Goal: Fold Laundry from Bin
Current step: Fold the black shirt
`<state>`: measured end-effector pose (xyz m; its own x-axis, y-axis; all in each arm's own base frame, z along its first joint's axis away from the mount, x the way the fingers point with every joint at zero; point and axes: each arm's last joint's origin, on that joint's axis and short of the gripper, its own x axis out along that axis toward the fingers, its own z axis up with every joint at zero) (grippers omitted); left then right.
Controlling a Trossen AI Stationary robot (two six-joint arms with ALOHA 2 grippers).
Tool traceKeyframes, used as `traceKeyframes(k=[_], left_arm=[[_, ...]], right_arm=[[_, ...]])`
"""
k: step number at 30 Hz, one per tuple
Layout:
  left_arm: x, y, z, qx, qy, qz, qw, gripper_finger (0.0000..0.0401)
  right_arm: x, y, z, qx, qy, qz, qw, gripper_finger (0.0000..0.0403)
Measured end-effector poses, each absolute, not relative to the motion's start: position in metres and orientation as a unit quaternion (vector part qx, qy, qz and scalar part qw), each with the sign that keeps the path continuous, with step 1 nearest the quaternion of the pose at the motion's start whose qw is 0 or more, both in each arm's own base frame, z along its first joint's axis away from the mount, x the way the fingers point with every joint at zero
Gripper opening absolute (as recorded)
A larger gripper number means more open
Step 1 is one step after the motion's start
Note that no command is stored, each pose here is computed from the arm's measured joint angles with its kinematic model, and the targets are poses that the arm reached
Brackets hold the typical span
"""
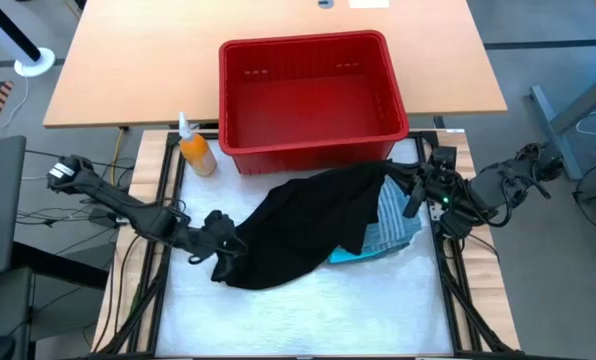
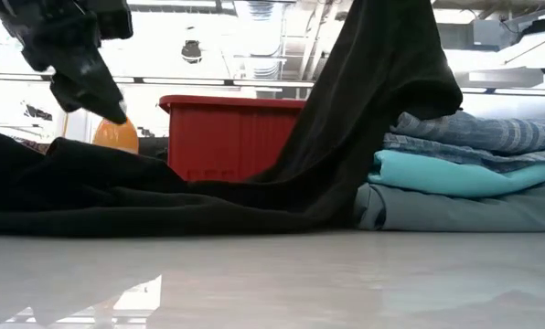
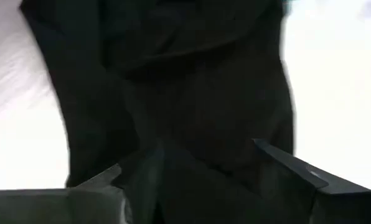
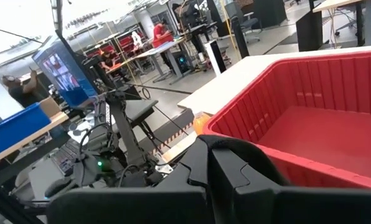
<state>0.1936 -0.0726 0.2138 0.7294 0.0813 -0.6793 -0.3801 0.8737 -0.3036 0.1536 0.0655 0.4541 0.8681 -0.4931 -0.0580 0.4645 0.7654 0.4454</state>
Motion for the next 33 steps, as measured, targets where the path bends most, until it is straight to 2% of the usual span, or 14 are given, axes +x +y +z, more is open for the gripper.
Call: traceKeyframes(k=[5,10,14,16,18,23,29,33], left_arm=[[0.204,-0.063,0.201,-0.215,0.358,0.176,0.891,0.0258],[0.215,-0.054,0.187,-0.209,0.368,0.222,0.878,0.0272],[0.225,-0.055,0.176,-0.233,0.402,0.179,0.867,0.0265],[0.229,-0.058,0.172,-0.245,0.414,0.153,0.863,0.0245],[0.232,-0.063,0.172,-0.251,0.404,0.138,0.869,0.0202],[0.230,-0.068,0.180,-0.270,0.379,0.138,0.874,0.0030],[0.223,-0.070,0.219,-0.276,0.316,0.102,0.902,0.0003],[0.213,-0.071,0.275,-0.269,0.239,-0.020,0.933,0.0001]], right_arm=[[0.153,0.065,0.452,0.221,-0.024,-0.257,0.941,0.0021],[0.154,0.066,0.451,0.218,-0.016,-0.247,0.944,0.0021],[0.154,0.066,0.451,0.218,-0.016,-0.247,0.944,0.0022],[0.154,0.066,0.451,0.215,-0.014,-0.247,0.945,0.0023],[0.153,0.066,0.450,0.211,-0.010,-0.248,0.945,0.0024],[0.153,0.066,0.450,0.211,-0.009,-0.249,0.945,0.0025],[0.151,0.064,0.451,0.213,-0.011,-0.248,0.945,0.0026],[0.146,0.061,0.455,0.227,-0.024,-0.244,0.943,0.0026]])
